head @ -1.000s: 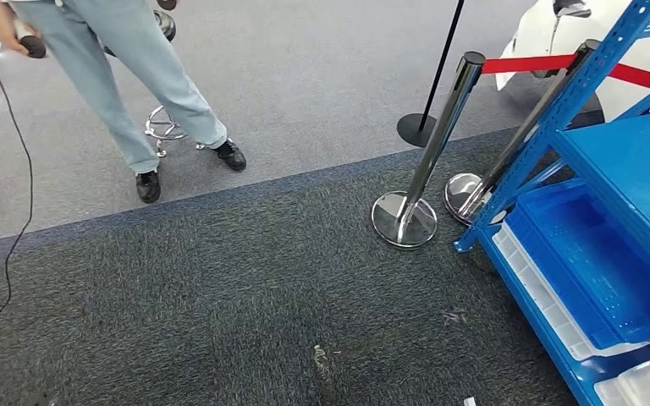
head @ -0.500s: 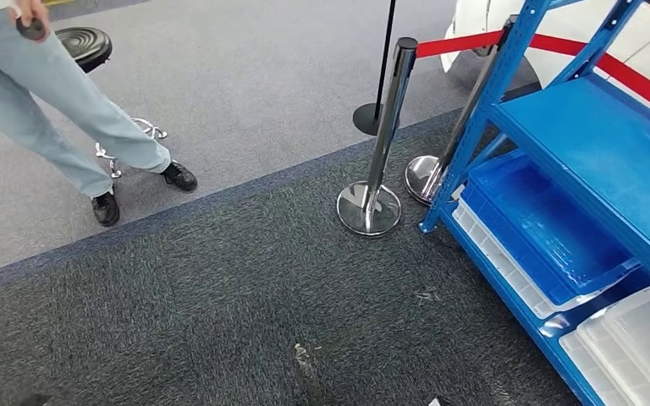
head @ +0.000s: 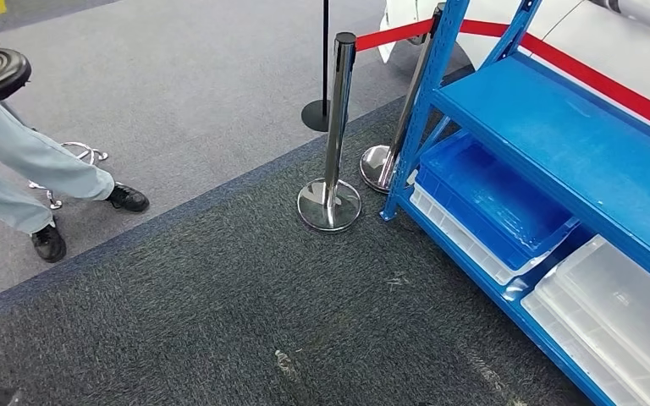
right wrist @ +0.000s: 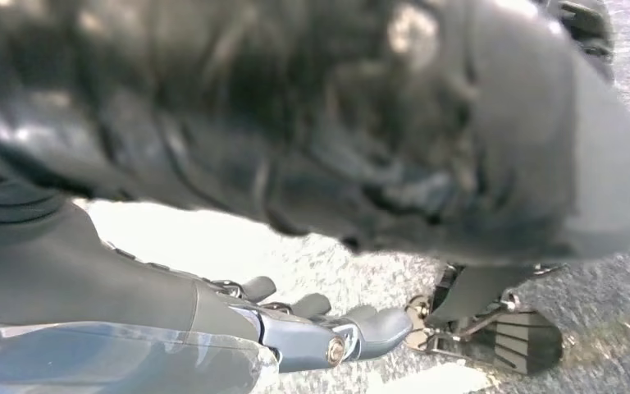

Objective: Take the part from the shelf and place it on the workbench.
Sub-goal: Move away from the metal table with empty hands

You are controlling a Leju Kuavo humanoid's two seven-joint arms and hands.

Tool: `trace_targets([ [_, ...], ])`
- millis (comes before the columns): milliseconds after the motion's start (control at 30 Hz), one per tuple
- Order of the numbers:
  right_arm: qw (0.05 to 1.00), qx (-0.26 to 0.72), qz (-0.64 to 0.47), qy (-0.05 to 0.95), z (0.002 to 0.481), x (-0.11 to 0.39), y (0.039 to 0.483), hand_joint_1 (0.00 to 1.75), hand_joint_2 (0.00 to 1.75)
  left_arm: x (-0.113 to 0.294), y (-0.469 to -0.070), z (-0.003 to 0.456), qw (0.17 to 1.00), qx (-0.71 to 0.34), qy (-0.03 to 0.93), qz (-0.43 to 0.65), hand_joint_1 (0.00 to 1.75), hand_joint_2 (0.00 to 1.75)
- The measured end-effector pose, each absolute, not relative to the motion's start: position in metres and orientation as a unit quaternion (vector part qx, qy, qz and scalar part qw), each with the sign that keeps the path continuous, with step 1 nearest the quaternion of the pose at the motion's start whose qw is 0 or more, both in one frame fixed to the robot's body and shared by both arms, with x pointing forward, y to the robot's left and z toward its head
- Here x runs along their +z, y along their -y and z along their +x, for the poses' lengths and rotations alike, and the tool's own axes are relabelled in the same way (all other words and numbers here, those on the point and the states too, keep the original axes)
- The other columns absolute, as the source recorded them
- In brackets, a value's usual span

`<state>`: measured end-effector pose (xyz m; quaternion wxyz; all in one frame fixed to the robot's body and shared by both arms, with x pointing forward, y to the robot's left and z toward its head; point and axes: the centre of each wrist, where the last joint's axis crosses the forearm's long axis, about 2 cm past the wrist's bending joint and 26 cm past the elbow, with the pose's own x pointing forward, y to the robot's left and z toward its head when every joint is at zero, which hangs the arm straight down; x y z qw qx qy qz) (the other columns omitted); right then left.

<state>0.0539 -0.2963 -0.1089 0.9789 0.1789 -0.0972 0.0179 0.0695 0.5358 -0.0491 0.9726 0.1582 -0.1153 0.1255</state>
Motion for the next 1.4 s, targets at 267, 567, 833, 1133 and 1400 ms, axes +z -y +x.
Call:
trace_targets([
  [267,0.974,-0.093,0.127,0.165,0.059,-0.106,0.338,0.0,0.0,-0.052,-0.53,0.067,0.963,0.132,0.206,0.118,0.0,1.75],
  [567,0.988,-0.097,0.101,0.071,0.059,-0.106,0.351,0.0,0.0,-0.051,-0.533,0.065,0.955,0.21,0.039,0.205,0.0,1.75],
  [833,0.983,-0.101,0.141,0.056,0.059,-0.106,0.342,0.0,0.0,-0.056,-0.524,0.065,0.936,0.266,-0.021,0.229,0.0,1.75],
  [1133,0.977,-0.099,0.179,0.065,0.056,-0.106,0.336,0.0,0.0,-0.058,-0.518,0.069,0.945,0.256,0.013,0.203,0.0,1.75],
  [1400,0.972,-0.076,0.202,0.089,0.057,-0.107,0.322,0.0,0.0,-0.053,-0.53,0.067,0.977,0.088,0.058,0.186,0.0,1.75],
])
